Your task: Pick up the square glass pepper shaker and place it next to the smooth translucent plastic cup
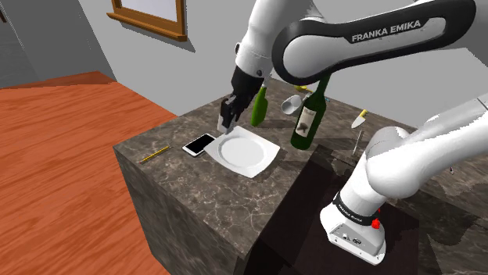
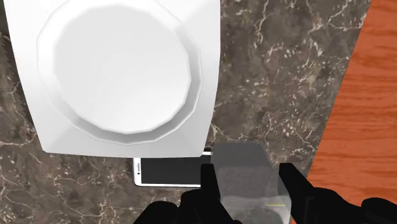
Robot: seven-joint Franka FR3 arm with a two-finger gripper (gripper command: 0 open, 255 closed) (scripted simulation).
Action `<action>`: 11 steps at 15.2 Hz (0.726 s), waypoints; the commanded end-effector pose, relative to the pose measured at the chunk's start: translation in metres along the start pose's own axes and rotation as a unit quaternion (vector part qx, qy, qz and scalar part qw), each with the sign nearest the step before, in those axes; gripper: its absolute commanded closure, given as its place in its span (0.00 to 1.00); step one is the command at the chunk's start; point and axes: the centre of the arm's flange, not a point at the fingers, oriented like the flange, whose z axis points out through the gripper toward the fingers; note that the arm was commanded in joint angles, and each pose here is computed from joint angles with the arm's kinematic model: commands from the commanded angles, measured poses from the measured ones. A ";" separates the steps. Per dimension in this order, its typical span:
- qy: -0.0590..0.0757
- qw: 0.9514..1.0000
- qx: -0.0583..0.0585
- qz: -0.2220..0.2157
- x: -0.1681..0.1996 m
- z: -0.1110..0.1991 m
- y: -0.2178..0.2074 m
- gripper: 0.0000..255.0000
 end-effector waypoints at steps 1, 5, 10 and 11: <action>0.000 1.000 0.000 -0.001 0.004 0.001 0.027 1.00; 0.000 1.000 0.000 -0.001 0.011 0.001 0.079 1.00; 0.000 1.000 0.000 -0.001 0.020 0.001 0.145 1.00; 0.000 1.000 0.000 -0.001 0.022 0.001 0.158 1.00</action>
